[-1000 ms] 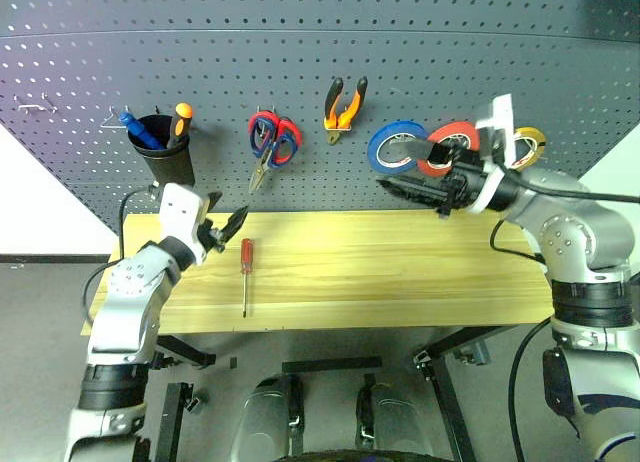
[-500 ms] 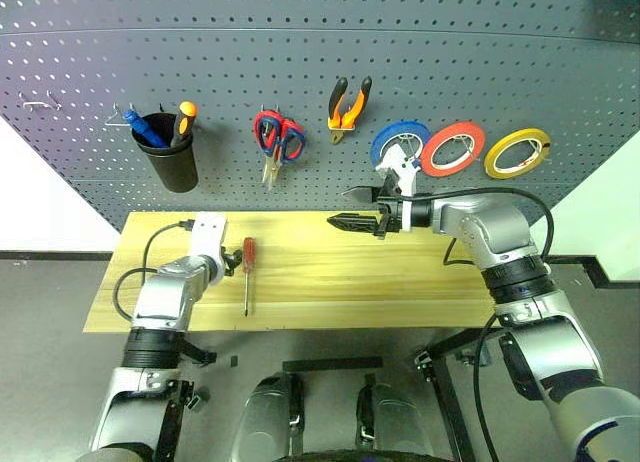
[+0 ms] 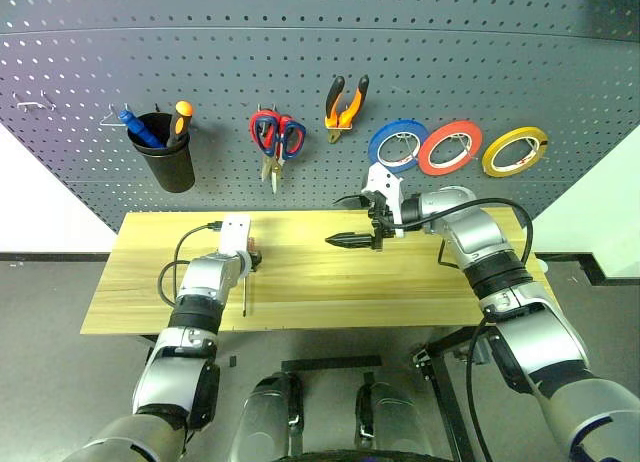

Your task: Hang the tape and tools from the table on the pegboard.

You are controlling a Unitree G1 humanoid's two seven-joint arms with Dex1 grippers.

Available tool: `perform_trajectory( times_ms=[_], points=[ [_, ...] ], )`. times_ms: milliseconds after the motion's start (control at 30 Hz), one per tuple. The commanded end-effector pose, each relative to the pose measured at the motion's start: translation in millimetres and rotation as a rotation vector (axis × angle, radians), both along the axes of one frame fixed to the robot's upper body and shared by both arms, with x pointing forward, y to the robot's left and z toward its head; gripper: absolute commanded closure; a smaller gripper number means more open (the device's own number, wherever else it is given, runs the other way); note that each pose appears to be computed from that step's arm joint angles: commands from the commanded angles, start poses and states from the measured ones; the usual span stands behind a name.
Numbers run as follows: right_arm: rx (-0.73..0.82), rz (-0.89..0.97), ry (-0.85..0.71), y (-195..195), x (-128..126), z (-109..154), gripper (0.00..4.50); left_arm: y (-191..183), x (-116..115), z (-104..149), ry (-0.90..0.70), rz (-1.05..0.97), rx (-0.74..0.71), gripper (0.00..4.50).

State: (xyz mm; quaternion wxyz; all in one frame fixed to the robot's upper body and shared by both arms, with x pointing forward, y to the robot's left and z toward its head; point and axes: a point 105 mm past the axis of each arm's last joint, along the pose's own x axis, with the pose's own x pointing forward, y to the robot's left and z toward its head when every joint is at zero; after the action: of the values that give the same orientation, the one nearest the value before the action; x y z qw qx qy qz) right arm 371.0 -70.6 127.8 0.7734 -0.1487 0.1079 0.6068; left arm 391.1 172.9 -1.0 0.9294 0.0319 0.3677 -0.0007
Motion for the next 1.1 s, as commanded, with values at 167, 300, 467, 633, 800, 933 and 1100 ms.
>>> perform_trajectory(
  times_ms=[167,300,467,633,800,933,1100],
  points=[
    [0.021,-0.010,-0.048,0,3,11,0.00,0,12,-2,0.001,0.058,0.030,1.56],
    [0.008,-0.040,-0.043,-8,2,5,0.00,2,9,-9,0.039,0.117,-0.006,1.56],
    [0.011,-0.065,-0.058,-13,4,7,0.00,3,5,-18,0.059,0.178,-0.077,1.56],
    [0.011,-0.084,-0.069,-18,6,10,0.00,12,5,-17,0.045,0.223,-0.077,2.74],
    [0.027,-0.078,-0.060,-19,6,14,0.00,25,-1,-23,0.064,0.254,-0.059,3.59],
    [0.151,-0.019,-0.050,-15,-3,35,0.00,40,-10,-27,0.079,0.267,-0.051,3.59],
    [0.384,-0.025,-0.069,-25,-11,95,0.00,51,-16,30,-0.206,0.059,-0.063,3.59]
  ],
)
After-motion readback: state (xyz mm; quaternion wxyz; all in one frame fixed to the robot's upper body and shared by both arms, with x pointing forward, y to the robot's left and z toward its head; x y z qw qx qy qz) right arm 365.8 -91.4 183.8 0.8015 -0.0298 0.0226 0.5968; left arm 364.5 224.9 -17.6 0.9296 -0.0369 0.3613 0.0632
